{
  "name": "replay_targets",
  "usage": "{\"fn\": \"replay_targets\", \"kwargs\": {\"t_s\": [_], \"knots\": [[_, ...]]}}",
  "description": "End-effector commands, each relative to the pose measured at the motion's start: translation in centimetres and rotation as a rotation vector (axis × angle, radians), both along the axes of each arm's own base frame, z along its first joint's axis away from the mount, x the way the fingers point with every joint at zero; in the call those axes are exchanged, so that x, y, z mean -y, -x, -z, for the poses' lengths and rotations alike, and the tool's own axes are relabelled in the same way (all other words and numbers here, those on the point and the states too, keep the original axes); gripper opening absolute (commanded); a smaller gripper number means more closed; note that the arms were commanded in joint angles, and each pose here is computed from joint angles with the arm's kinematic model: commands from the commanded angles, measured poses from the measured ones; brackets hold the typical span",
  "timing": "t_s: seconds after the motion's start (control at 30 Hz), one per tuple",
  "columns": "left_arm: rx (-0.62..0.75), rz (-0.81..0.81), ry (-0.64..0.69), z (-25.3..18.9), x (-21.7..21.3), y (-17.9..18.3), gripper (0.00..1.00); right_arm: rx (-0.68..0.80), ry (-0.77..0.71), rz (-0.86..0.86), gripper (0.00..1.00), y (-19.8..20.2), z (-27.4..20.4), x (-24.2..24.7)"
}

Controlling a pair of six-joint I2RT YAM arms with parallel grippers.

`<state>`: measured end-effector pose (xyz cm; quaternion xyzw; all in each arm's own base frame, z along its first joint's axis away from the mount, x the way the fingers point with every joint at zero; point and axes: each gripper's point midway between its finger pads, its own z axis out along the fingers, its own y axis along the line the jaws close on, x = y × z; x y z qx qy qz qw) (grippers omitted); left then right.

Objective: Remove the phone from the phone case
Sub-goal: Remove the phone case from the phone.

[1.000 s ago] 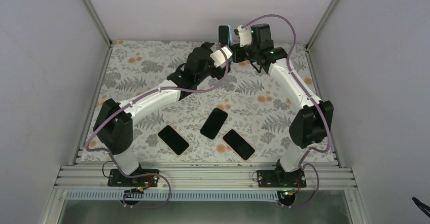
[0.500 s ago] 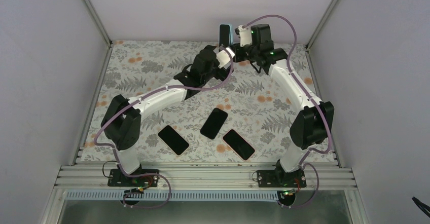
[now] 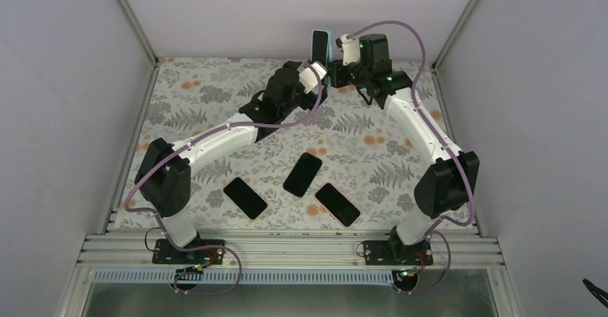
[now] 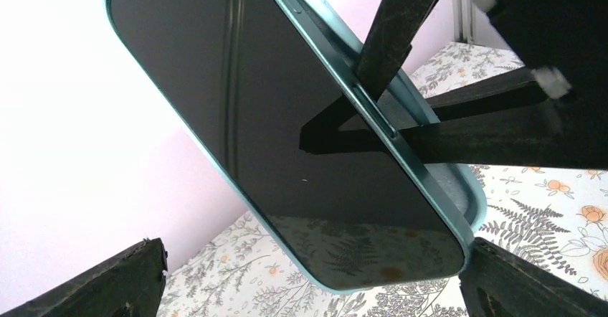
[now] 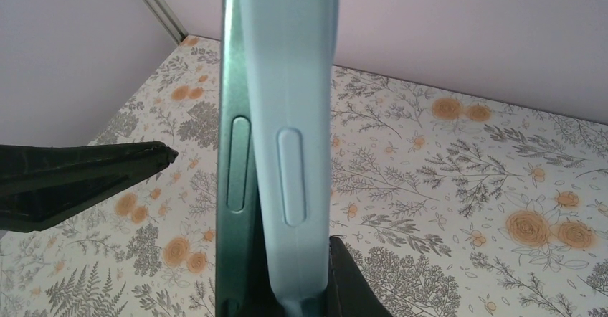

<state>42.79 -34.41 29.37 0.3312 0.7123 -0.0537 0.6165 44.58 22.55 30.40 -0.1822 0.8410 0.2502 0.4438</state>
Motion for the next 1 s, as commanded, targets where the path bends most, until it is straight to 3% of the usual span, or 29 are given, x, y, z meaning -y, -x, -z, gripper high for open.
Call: {"fn": "replay_targets", "kwargs": {"t_s": [0.0, 0.27, 0.43, 0.67, 0.97], "knots": [[0.028, -0.007, 0.062, -2.1, -0.1, -0.2, 1.0, 0.098, -0.039, -0.035, 0.03, 0.5, -3.2, -0.7], [0.068, -0.068, 0.07, -2.3, 0.1, -0.6, 1.0, 0.091, -0.031, -0.047, 0.03, 0.6, -2.8, -1.2], [0.316, -0.223, 0.05, -7.0, -1.8, -0.5, 1.0, 0.07, -0.025, -0.052, 0.03, 0.7, -1.8, -1.2], [0.587, -0.513, -0.09, -7.2, -6.0, -1.4, 1.0, 0.032, -0.04, -0.126, 0.03, 2.1, -1.2, -2.0], [0.684, -0.658, -0.132, -6.0, -8.5, -2.5, 1.0, -0.037, -0.064, -0.306, 0.03, 6.1, -0.1, -3.3]]}}
